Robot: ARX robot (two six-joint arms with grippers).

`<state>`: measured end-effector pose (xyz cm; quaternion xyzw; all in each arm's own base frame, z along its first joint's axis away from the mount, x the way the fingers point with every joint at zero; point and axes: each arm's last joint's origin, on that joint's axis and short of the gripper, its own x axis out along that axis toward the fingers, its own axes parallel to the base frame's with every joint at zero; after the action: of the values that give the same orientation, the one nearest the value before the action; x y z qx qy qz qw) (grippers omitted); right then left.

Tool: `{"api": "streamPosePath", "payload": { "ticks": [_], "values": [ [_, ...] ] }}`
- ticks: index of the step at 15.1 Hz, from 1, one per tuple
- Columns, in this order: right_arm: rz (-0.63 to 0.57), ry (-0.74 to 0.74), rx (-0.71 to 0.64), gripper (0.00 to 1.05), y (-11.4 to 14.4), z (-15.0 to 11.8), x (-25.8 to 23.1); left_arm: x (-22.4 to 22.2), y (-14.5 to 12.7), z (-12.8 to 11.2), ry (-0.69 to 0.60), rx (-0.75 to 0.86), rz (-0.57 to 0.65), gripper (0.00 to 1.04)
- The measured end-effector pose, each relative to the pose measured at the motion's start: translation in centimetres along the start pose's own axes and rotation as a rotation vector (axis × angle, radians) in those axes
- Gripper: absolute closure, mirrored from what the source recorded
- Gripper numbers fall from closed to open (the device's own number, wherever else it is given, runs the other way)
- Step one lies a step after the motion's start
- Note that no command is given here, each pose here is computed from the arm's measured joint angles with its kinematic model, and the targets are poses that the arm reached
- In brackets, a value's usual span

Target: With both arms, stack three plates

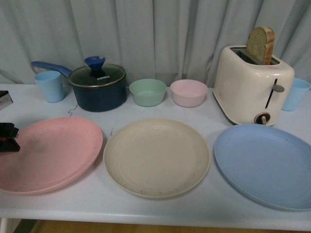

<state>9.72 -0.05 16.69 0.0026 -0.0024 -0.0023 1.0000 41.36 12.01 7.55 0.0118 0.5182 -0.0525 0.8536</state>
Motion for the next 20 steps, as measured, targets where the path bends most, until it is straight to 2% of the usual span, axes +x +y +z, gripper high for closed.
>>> {"api": "streamPosePath", "payload": {
  "ticks": [3,5,11,14,17,20],
  "values": [
    [0.000,0.000,0.000,0.06,0.0,0.0,0.0,0.1,0.3,0.1,-0.004,-0.006,-0.009,0.89],
    [0.000,0.000,0.000,0.06,0.0,0.0,0.0,-0.3,0.6,0.4,-0.033,-0.016,-0.032,1.01],
    [0.000,0.000,0.000,0.06,0.0,0.0,0.0,-2.8,0.6,0.7,-0.076,-0.036,-0.005,1.02],
    [0.000,0.000,0.000,0.06,0.0,0.0,0.0,-7.5,-0.2,0.6,-0.137,-0.033,0.097,1.02],
    [0.000,0.000,0.000,0.06,0.0,0.0,0.0,-12.2,-3.2,1.0,-0.226,0.018,0.120,1.02],
    [0.000,0.000,0.000,0.06,0.0,0.0,0.0,-16.2,-8.0,2.1,-0.334,0.088,0.078,1.02]
  ]
}}
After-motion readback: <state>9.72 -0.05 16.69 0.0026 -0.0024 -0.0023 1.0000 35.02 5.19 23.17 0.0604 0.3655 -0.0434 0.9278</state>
